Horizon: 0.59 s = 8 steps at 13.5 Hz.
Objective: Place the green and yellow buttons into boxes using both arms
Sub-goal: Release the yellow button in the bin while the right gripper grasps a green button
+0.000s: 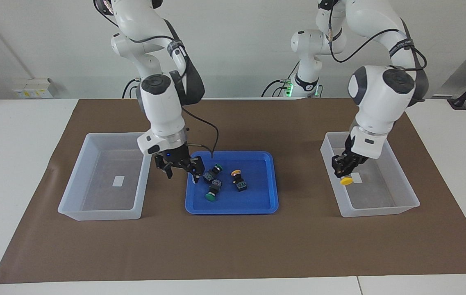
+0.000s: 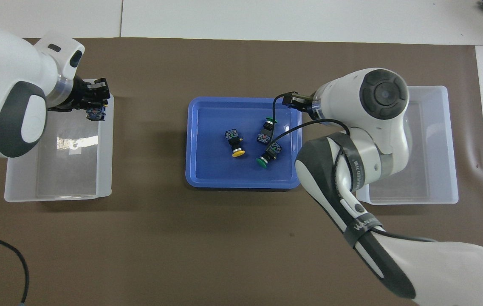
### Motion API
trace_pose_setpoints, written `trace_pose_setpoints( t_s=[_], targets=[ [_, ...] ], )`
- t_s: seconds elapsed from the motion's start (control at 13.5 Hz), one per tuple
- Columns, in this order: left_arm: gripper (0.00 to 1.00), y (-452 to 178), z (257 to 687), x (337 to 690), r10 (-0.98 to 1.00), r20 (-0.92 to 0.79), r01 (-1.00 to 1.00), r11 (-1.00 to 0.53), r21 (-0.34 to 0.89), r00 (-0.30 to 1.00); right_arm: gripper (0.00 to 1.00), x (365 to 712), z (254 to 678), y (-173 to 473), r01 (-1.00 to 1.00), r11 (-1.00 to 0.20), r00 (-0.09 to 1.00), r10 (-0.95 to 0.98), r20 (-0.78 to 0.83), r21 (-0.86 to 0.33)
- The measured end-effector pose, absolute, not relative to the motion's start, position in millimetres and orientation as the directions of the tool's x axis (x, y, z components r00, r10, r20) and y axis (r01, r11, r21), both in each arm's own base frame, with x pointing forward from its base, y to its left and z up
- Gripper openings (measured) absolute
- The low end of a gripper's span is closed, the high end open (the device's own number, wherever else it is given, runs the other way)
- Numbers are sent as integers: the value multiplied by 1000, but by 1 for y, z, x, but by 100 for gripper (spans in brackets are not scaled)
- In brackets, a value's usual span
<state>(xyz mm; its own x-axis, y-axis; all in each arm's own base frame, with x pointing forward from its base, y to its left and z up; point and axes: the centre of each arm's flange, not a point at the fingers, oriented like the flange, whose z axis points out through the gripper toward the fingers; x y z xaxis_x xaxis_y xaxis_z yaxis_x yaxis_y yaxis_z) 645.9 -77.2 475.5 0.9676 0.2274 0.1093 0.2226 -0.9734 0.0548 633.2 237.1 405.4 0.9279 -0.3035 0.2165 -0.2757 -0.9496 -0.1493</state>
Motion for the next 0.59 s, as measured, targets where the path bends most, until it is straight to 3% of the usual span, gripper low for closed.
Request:
trace_pose_setpoints(
  t_s=[0.22,0.59],
  targets=[
    [42,-21,468,647,154,92,151,-988,37,984,100,627,366,283,-246,-955,934,-278,223,-164],
    [42,-3,419,621,110,90,108,-994,26,990,100,622,306,306,-211,-968,949,-236,211,-136]
  ],
)
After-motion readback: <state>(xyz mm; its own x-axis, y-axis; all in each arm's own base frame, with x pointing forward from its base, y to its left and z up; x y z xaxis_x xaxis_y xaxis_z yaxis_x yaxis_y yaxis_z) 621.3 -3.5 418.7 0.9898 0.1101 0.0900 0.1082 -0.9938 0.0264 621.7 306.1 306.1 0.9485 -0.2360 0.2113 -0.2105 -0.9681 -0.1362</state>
